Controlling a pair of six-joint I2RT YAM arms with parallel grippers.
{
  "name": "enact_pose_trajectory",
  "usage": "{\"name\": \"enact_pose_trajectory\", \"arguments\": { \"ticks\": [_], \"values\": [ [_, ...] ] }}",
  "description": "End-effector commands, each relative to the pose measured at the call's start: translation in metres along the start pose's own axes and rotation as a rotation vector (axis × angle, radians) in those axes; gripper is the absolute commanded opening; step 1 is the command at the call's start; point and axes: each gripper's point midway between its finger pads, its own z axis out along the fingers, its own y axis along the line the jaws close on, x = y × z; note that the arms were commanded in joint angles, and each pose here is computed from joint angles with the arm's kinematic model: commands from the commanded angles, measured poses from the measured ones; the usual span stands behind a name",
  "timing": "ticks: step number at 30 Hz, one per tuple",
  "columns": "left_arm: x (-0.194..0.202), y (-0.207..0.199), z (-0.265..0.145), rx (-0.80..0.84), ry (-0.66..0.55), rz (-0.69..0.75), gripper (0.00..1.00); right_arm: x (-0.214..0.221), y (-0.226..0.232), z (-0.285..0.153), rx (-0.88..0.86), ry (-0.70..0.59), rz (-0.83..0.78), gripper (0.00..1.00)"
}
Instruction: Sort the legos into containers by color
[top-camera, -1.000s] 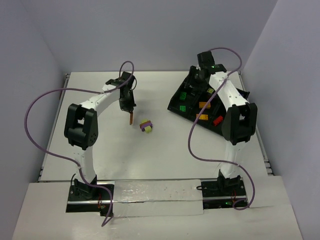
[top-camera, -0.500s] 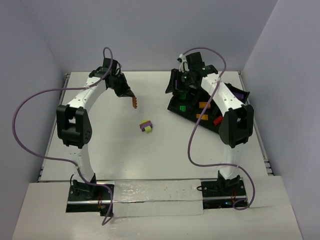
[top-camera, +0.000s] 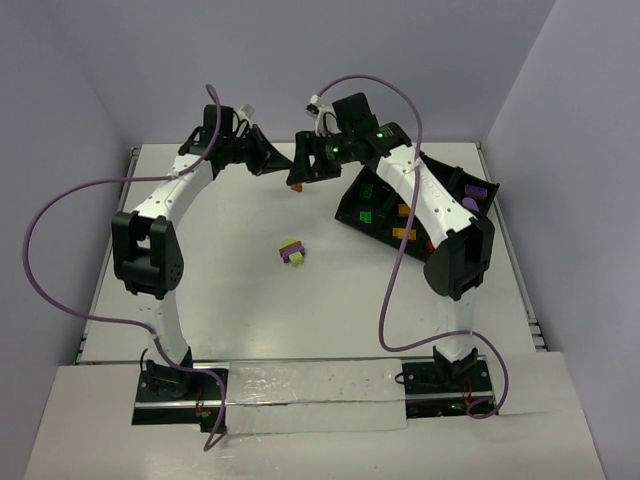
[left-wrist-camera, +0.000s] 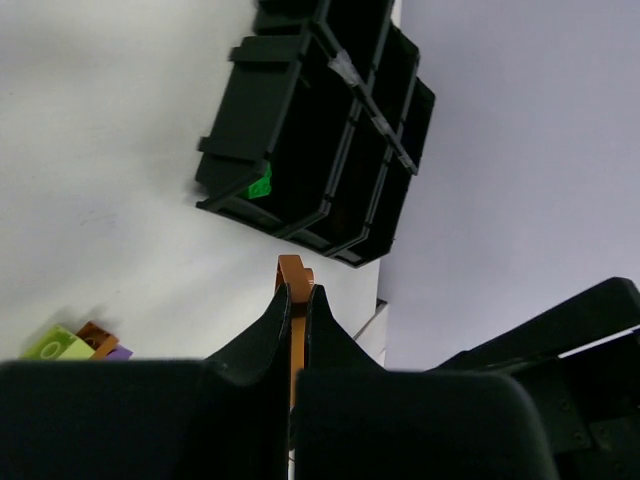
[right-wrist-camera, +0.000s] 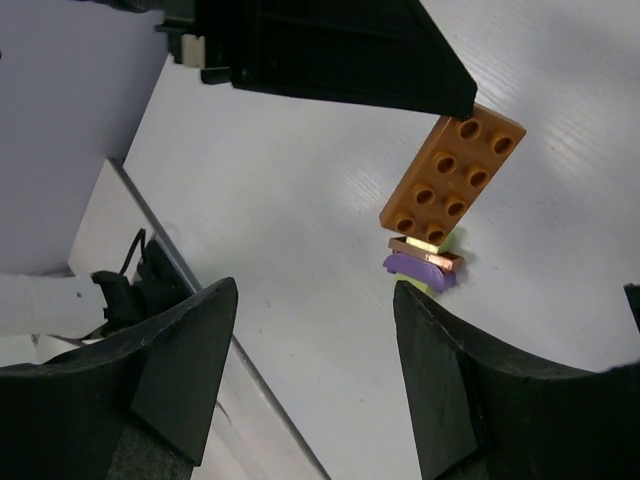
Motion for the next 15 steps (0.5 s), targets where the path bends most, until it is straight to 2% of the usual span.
{"name": "enact_pose_trajectory", "arguments": {
  "ticks": [1,2,9,15],
  "values": [
    [-0.004,-0.042,-0.021,0.115,-0.032,0.055,0.00,-0.008,-0.027,0.005,0.125,-0.026,0.043,0.77],
    [-0.003,-0.042,-0.021,0.117,-0.031,0.055,0.00,-0.008,-0.028,0.008,0.146,-0.030,0.043,0.89],
    [0.002,-0.041,-0.029,0.101,-0.035,0.068,0.00,-0.012,-0.038,0.019,0.202,-0.063,0.066,0.90],
    [0.004,-0.043,-0.034,0.098,-0.042,0.077,0.00,-0.007,-0.033,0.034,0.130,-0.029,0.078,0.86]
  ]
}}
